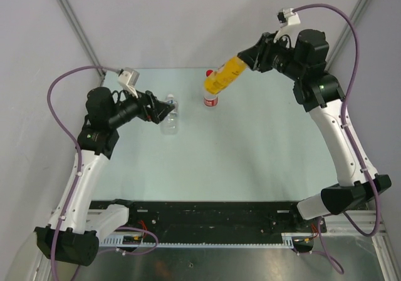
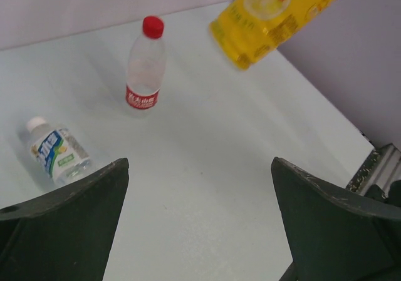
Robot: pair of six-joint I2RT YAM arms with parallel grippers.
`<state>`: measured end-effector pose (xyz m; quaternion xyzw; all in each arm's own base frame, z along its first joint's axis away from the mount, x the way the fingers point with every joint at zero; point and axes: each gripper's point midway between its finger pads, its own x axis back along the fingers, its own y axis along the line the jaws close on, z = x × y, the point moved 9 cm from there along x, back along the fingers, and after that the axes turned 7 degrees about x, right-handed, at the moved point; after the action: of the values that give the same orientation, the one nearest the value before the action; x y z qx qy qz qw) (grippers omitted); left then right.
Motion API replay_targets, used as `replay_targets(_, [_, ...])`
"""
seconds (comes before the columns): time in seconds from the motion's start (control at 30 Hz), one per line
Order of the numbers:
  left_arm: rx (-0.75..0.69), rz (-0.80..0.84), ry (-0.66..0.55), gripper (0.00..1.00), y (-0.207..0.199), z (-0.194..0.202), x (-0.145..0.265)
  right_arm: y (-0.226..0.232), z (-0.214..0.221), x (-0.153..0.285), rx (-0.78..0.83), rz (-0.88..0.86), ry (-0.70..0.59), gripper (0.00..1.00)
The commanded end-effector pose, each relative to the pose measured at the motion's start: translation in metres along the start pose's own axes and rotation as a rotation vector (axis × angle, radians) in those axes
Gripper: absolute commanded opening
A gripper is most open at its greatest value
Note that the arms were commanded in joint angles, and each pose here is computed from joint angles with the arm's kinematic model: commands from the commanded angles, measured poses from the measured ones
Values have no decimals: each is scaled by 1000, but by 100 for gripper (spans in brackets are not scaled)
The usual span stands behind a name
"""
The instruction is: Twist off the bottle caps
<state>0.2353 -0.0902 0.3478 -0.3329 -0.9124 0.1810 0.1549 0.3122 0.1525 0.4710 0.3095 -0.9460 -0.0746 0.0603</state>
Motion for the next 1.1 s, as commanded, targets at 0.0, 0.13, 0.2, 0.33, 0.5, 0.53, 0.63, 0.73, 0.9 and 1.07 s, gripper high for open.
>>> replay_targets(0.0, [-106,184,-21,99,-26,-20,12,26,9,-4,-92,-355,42,4])
replay_targets(0.13, [-107,328,27,99,-38,-21,13,38,21,-12,-203,-578,87,2])
replay_targets(0.2, [-113,374,45,100,-42,-19,13,43,27,-15,-258,-670,109,1])
replay_targets(0.33, [-121,453,84,99,-49,-12,11,48,38,-22,-341,-756,144,0])
replay_targets(0.5, [-104,523,151,99,-51,3,-1,58,44,-28,-366,-806,167,0])
replay_targets(0.53, [-96,532,165,99,-50,5,-4,59,45,-29,-368,-810,169,0])
replay_targets(0.63, [-78,534,199,99,-47,14,-14,61,45,-30,-376,-824,170,0])
replay_targets(0.73, [-70,516,218,99,-43,21,-23,62,43,-29,-380,-834,166,0])
replay_targets(0.9, [-70,541,255,99,-45,30,-33,60,43,-30,-384,-830,166,0])
replay_targets(1.07, [-70,570,285,94,-47,40,-36,57,43,-34,-367,-797,179,0])
